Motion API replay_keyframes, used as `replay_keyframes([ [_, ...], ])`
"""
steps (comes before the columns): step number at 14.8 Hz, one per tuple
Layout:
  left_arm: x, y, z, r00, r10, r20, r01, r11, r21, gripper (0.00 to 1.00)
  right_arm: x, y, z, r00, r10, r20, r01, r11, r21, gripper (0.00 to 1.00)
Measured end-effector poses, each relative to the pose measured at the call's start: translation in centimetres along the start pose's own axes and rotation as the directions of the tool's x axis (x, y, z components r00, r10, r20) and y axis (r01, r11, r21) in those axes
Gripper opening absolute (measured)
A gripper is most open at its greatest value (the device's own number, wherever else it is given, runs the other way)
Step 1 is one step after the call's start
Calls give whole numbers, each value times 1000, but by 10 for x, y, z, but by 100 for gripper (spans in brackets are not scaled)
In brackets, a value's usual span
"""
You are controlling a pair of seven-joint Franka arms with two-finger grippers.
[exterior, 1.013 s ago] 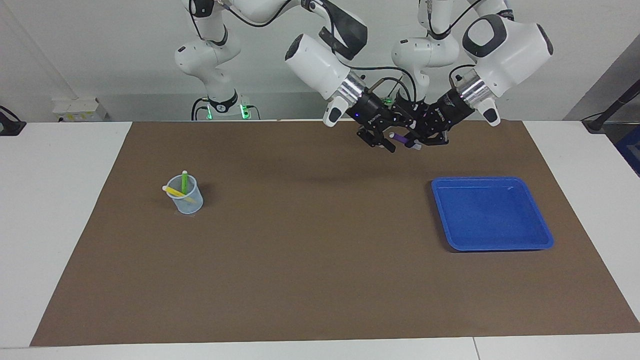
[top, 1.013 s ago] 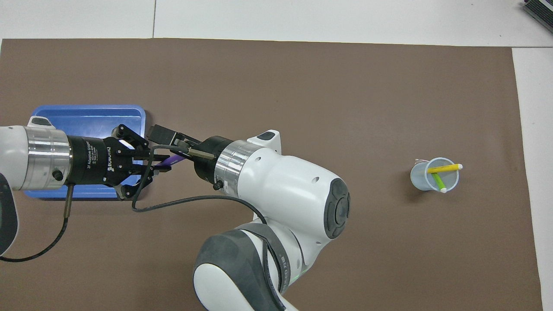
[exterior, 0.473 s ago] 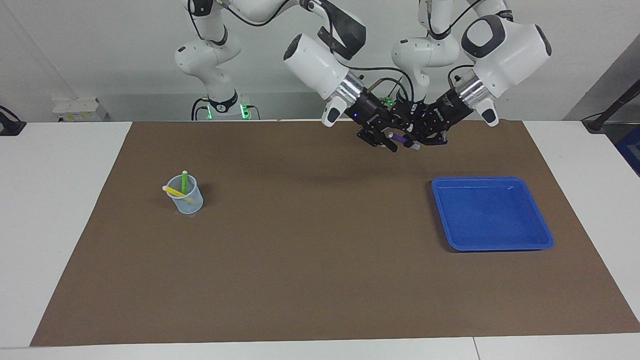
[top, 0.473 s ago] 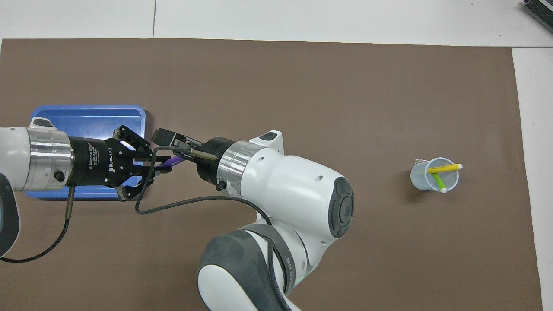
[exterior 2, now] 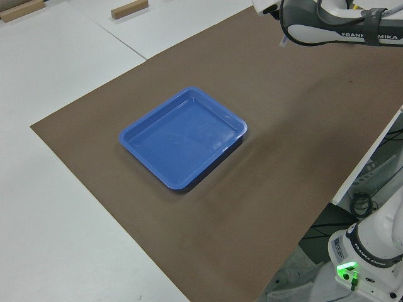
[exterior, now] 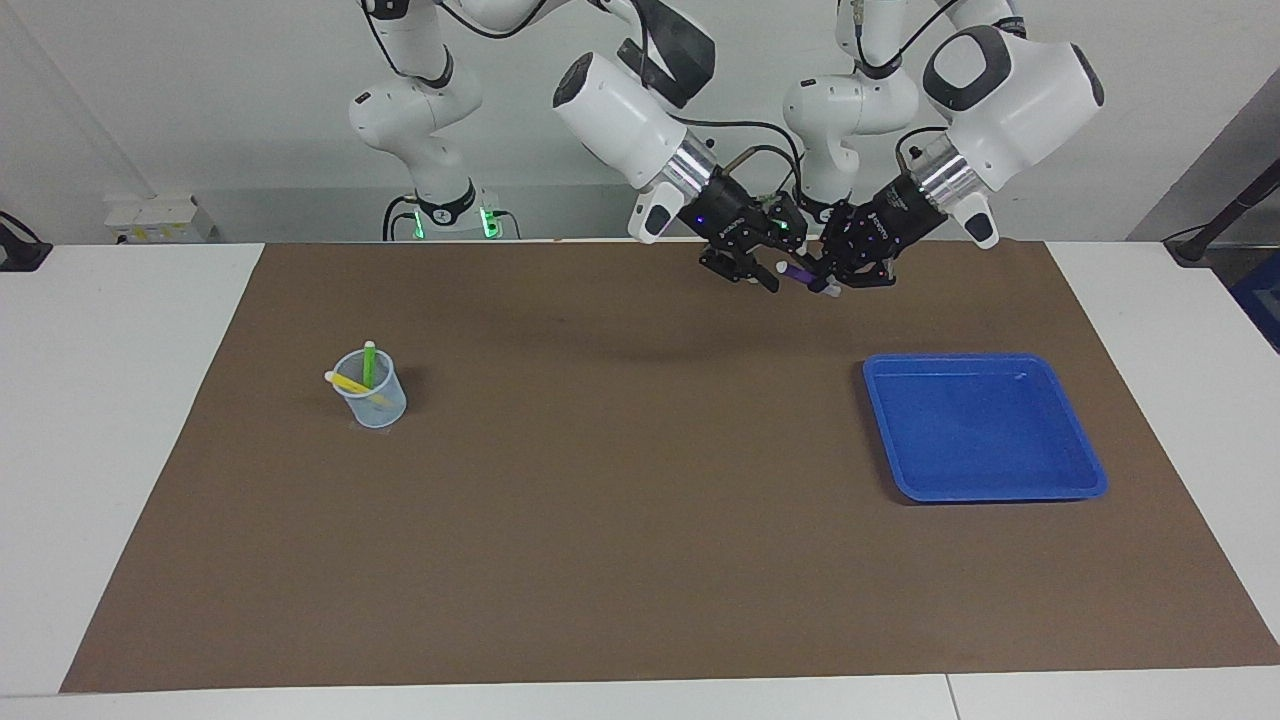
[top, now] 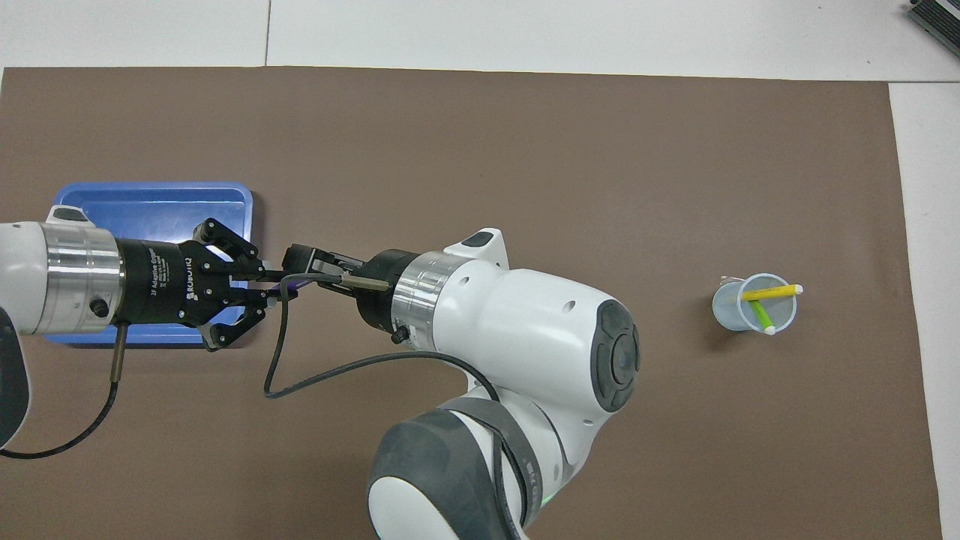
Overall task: Transfer and insert pens with both arms
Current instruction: 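Grasp the purple pen's free end with the right gripper, open the left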
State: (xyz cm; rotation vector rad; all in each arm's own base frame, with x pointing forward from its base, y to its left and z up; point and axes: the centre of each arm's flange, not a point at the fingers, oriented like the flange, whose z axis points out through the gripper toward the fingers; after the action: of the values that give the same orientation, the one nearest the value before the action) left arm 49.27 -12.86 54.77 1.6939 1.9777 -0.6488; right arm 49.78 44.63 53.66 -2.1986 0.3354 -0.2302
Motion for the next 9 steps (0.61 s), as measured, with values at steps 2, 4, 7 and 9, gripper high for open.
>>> replay_keyframes([
  [2,0,0,0,1000,-1,0,1,1000,0,17,0,1,1,1000,0,1,0,1000,-3,51],
  [4,0,0,0,1000,-2,0,2,1000,0,17,0,1,1,1000,0,1,1,1000,-4,40],
  [7,0,0,0,1000,-5,0,5,1000,0,17,-1,1,0,1000,-1,0,1,1000,-3,40],
  [9,0,0,0,1000,-7,0,7,1000,-1,17,0,1,0,1000,-7,-2,7,1000,-5,21],
])
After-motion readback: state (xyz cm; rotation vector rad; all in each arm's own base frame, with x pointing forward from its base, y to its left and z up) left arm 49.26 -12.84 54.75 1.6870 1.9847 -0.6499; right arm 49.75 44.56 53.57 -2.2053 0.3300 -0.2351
